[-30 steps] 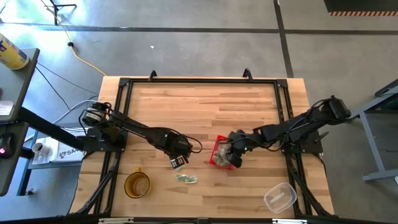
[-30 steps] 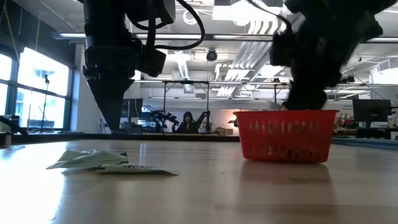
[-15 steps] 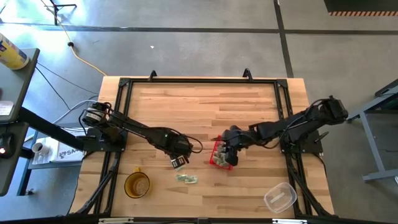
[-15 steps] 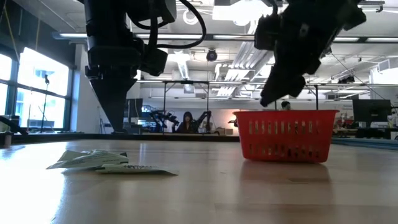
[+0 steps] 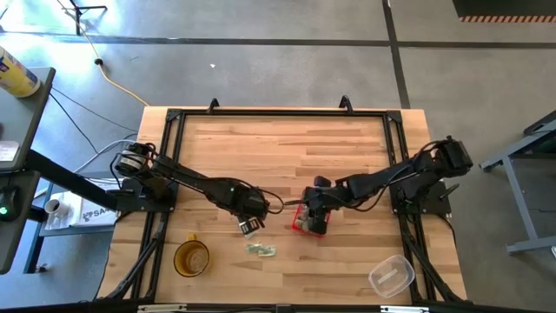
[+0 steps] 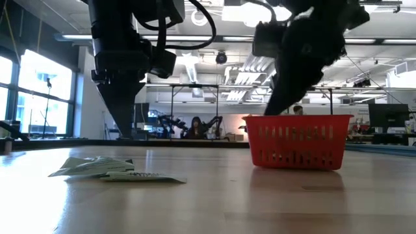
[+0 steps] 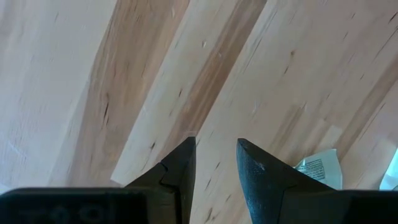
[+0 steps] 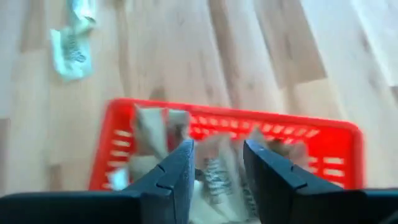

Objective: Pick and place items into bin
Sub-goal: Put the top light green stevia packet into the red bin

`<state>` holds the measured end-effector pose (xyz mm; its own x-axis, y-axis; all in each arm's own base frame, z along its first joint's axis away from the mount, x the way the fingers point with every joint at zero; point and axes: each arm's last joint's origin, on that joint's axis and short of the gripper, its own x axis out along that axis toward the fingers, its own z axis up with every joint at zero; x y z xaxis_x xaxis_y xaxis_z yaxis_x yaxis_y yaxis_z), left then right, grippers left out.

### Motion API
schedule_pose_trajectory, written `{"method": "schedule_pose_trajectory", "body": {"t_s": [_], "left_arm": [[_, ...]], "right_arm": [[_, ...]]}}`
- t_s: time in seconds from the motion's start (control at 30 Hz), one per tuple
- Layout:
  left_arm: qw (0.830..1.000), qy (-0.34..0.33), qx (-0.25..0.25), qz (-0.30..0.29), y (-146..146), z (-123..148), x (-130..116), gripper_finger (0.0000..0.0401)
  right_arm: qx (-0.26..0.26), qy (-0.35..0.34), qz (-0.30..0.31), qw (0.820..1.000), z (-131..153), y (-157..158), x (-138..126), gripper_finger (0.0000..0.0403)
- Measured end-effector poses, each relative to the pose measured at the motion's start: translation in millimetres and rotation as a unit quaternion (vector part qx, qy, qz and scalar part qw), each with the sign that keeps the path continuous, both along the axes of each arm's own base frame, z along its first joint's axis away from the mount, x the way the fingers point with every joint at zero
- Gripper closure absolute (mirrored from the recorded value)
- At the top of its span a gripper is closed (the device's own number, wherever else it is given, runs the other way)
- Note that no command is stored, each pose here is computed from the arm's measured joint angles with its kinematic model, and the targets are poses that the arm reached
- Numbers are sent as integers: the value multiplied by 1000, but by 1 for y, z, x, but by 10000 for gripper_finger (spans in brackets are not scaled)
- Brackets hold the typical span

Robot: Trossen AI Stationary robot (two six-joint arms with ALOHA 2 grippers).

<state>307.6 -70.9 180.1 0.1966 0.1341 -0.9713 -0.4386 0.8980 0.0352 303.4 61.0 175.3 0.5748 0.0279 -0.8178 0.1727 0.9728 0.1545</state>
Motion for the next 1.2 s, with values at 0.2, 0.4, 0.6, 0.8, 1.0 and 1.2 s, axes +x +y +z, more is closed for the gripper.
{"method": "schedule_pose_trajectory", "body": {"t_s": [0.2,0.4,0.6,0.8,1.0,1.2], "left_arm": [[1000,-1,0,0,0,0,0,251],[999,-8,-20,-30,-2,0,3,251],[983,-18,-122,-134,-10,2,8,251],[980,7,-91,-177,-13,1,2,251],[915,12,-28,-402,-49,0,-10,245],[896,-5,59,-439,-64,-2,-11,181]], "right_arm": [[19,61,15,998,-29,2,0,274],[-29,0,3,1000,10,0,13,274],[-114,20,8,993,38,-4,0,274],[-171,84,1,982,53,9,-38,274],[-226,68,-5,972,74,32,-75,267],[-224,30,-66,972,87,42,-100,216]]}}
